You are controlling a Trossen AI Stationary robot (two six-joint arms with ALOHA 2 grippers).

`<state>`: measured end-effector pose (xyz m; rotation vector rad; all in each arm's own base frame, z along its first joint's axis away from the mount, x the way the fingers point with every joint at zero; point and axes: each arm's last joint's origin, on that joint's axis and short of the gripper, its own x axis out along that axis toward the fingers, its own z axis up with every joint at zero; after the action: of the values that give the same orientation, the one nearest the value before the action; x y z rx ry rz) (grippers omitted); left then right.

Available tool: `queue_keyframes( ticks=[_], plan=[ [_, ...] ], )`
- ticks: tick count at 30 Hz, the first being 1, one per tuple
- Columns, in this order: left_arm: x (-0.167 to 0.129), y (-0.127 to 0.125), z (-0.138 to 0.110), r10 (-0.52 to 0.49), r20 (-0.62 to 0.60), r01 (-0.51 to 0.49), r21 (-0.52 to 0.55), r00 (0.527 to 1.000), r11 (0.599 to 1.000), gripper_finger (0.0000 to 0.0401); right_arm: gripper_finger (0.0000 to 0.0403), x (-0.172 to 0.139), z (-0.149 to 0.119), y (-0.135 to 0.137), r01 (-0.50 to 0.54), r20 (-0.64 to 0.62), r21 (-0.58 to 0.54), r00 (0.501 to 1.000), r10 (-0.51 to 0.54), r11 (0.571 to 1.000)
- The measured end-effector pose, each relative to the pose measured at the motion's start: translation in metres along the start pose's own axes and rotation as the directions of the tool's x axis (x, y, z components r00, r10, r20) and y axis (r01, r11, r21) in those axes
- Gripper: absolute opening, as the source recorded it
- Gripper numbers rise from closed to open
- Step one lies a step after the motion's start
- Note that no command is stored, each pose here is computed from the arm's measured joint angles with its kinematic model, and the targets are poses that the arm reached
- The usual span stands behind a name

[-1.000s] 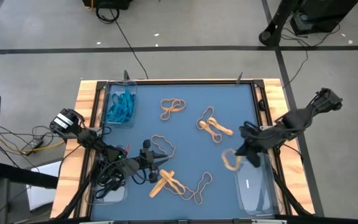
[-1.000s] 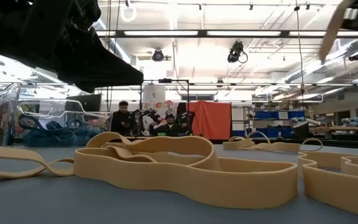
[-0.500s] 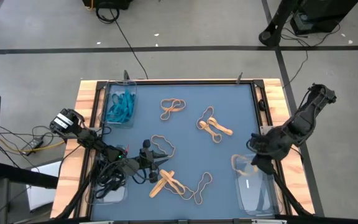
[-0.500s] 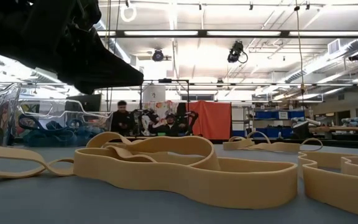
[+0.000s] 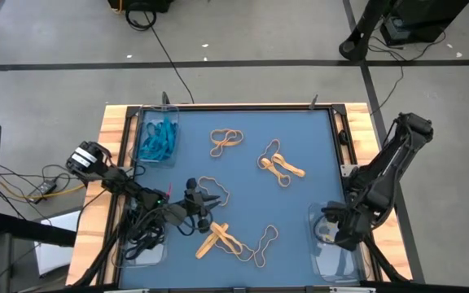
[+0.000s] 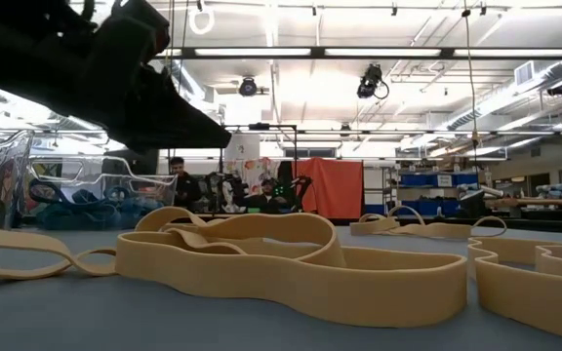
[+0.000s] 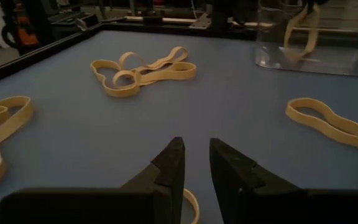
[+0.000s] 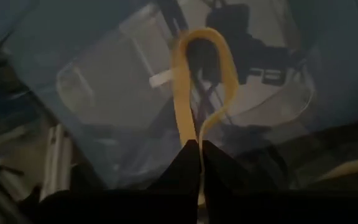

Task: Sort rubber bands into baskets
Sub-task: Put the yellow rubber band into the bottom right transparent bin

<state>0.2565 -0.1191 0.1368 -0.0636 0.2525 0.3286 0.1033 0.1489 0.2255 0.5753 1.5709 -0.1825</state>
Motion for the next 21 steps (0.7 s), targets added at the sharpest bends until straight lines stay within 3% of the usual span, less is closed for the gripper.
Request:
queue_keyframes(
  ticks=[5,13,21],
  plan=[
    [0.0015,0.0016,0.0005,0.007,0.001,-0.007,-0.071,1.0,0.997,0.0078,0.0021,0.008,0.003,0.0035,0.046,0.045,-0.011,0.998,-0.045,0.999],
    [0.001,0.0011,0.0003,0.005,0.0,-0.005,-0.079,1.0,0.997,0.0078,0.0057,0.0114,0.0071,0.0047,0.073,0.157,0.047,0.984,-0.079,0.996],
    [0.0013,0.0027,0.0017,0.011,-0.002,-0.011,-0.076,1.0,0.997,0.0078,0.0118,0.0115,0.0062,0.0029,0.08,0.109,0.124,0.99,-0.094,0.989]
  ],
)
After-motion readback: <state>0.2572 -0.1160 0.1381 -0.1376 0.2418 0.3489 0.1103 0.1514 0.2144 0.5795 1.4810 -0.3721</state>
